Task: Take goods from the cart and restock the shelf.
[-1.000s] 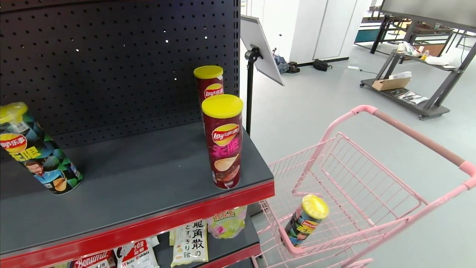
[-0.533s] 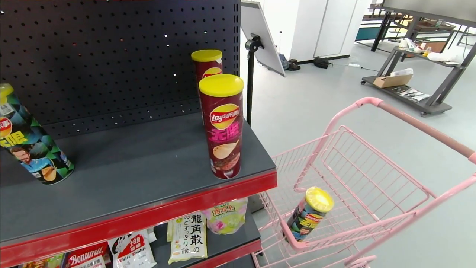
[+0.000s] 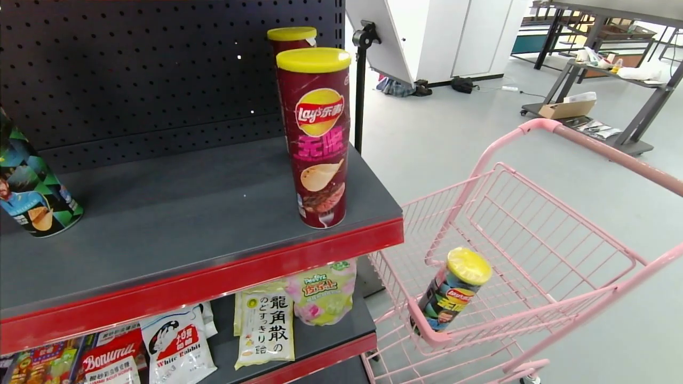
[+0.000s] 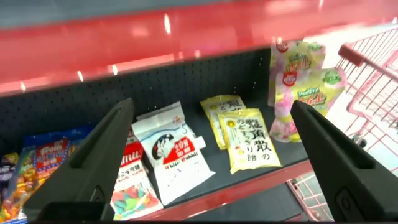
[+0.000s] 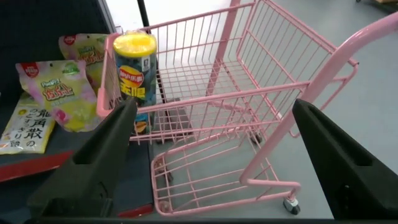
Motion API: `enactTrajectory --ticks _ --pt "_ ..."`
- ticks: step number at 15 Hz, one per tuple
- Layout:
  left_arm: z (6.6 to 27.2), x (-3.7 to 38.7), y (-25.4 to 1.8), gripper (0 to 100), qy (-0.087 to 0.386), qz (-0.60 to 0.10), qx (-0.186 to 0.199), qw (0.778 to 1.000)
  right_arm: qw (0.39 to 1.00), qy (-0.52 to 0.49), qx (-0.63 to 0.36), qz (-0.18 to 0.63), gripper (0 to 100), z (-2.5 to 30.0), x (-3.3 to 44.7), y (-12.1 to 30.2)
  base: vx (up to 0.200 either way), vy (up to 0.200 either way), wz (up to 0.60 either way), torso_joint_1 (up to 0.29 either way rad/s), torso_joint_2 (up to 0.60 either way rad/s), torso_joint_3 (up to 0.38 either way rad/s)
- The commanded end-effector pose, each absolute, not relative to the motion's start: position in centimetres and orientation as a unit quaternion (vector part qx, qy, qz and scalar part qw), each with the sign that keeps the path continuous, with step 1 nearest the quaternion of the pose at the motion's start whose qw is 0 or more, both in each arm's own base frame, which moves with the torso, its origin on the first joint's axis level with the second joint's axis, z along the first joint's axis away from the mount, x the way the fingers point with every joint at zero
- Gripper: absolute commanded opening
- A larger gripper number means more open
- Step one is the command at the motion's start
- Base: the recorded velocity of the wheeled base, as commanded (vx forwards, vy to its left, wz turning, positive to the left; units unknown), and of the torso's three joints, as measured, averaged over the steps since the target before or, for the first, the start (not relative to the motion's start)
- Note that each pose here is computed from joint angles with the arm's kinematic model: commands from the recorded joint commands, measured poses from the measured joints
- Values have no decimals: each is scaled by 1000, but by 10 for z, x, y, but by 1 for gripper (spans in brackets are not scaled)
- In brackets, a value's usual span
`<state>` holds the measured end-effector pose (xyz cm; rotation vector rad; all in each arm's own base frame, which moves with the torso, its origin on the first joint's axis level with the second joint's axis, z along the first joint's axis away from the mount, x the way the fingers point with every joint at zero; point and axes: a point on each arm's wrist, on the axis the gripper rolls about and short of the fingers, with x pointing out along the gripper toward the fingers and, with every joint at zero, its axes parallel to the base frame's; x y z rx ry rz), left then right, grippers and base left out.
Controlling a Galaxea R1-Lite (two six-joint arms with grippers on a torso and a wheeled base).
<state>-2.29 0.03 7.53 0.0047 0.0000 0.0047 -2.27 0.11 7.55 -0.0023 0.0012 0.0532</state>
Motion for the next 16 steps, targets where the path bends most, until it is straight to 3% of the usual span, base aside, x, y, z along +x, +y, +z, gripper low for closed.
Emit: enactTrajectory --ticks 1,6,11,13,14,16 --pt "75 -23 0 100 1 2 2 1000 1000 1 -2 27 100 76 -23 1 0 0 0 -178 544 378" --pt "75 -23 0 100 1 2 2 1000 1000 2 -1 27 100 75 -23 1 0 0 0 -147 526 376" --pt "75 -23 0 100 1 2 2 1000 999 1 -16 31 100 77 -23 1 0 0 0 -29 131 97" --pt "75 -23 0 100 1 2 2 1000 996 0 44 80 100 197 1 3 0 0 0 0 0 0" --pt "75 -23 0 100 1 2 2 1000 993 19 72 92 100 231 25 4 0 0 0 0 0 0" --pt "75 -23 0 100 1 2 2 1000 982 67 61 166 100 233 63 12 0 0 0 0 0 0"
